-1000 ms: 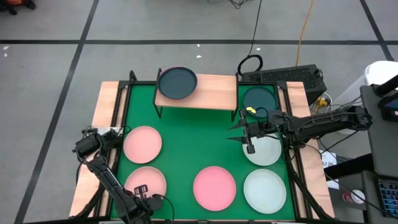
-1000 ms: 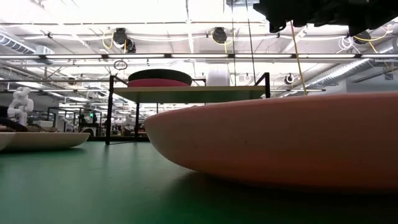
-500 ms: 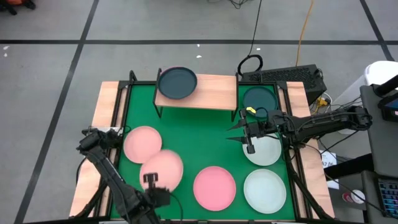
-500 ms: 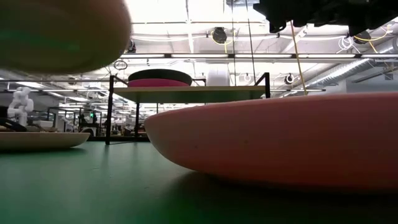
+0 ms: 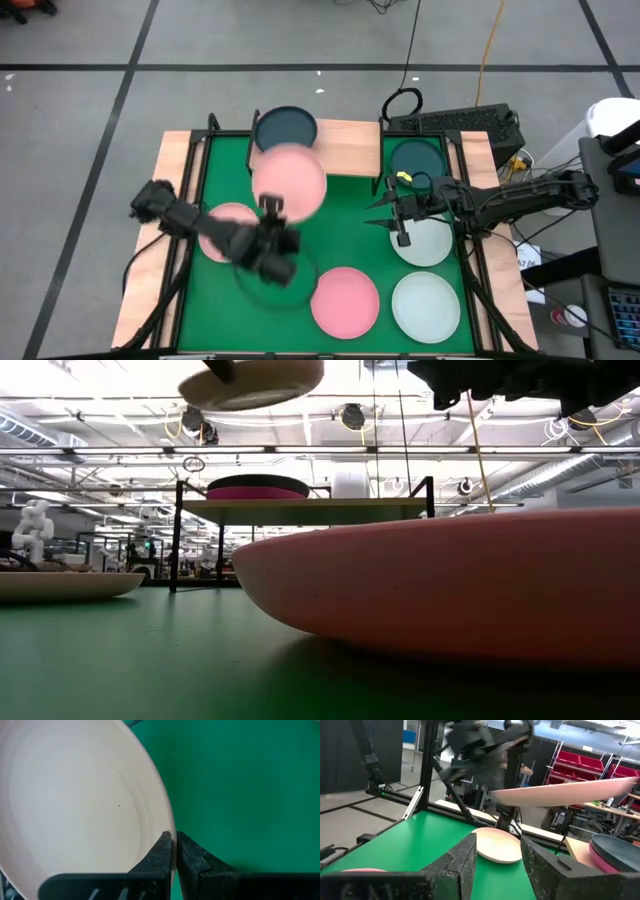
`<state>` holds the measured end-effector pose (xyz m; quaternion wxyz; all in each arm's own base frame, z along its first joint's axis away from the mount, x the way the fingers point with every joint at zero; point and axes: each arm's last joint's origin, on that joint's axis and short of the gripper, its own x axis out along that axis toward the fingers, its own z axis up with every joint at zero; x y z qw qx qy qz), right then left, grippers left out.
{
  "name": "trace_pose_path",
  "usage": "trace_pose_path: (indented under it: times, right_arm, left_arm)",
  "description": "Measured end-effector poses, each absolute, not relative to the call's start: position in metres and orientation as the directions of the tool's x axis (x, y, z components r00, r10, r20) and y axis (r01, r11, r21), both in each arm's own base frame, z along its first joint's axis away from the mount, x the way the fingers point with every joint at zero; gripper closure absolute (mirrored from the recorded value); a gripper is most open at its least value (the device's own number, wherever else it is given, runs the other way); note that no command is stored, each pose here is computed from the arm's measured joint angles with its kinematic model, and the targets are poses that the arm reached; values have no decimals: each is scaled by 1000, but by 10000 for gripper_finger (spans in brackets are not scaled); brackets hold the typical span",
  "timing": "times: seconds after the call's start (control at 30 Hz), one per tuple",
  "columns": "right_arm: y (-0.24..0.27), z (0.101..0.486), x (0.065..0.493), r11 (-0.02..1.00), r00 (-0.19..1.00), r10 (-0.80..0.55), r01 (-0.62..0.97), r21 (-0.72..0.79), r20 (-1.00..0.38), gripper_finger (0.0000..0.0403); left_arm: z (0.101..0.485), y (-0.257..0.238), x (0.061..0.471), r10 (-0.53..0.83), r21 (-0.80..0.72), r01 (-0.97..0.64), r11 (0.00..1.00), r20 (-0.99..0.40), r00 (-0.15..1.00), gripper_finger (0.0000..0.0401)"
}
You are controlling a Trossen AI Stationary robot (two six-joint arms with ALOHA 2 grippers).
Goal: Place and stack plates onto a shelf
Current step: Stack the bottom light pink plate on top of the black plate on the shelf
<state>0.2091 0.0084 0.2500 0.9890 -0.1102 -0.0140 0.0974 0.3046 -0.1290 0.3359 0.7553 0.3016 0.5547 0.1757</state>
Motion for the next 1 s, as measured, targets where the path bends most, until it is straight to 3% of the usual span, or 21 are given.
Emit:
trace_pose_path:
  times: [0.13, 0.27, 0.57, 0.73, 1.0]
  right_arm:
    - [8, 249, 209, 956, 981, 196, -191, -221, -1, 268]
    - [8, 249, 209, 956, 981, 196, -193, -220, -9, 268]
    - [8, 244, 209, 957, 979, 197, -204, -207, -55, 268]
    - [8, 246, 209, 957, 980, 196, -199, -212, -37, 268]
    - [8, 250, 209, 957, 981, 194, -189, -219, 2, 268]
  left_arm:
    - [341, -81, 319, 616, 645, -20, 764, -720, 320, 391]
    - [341, -50, 329, 516, 550, -64, 833, -729, 450, 391]
    - [337, -18, 272, 500, 500, -214, 839, -554, 665, 391]
    - [332, 20, 257, 520, 528, -209, 823, -555, 649, 391]
    - [328, 75, 254, 480, 560, -65, 826, -639, 601, 391]
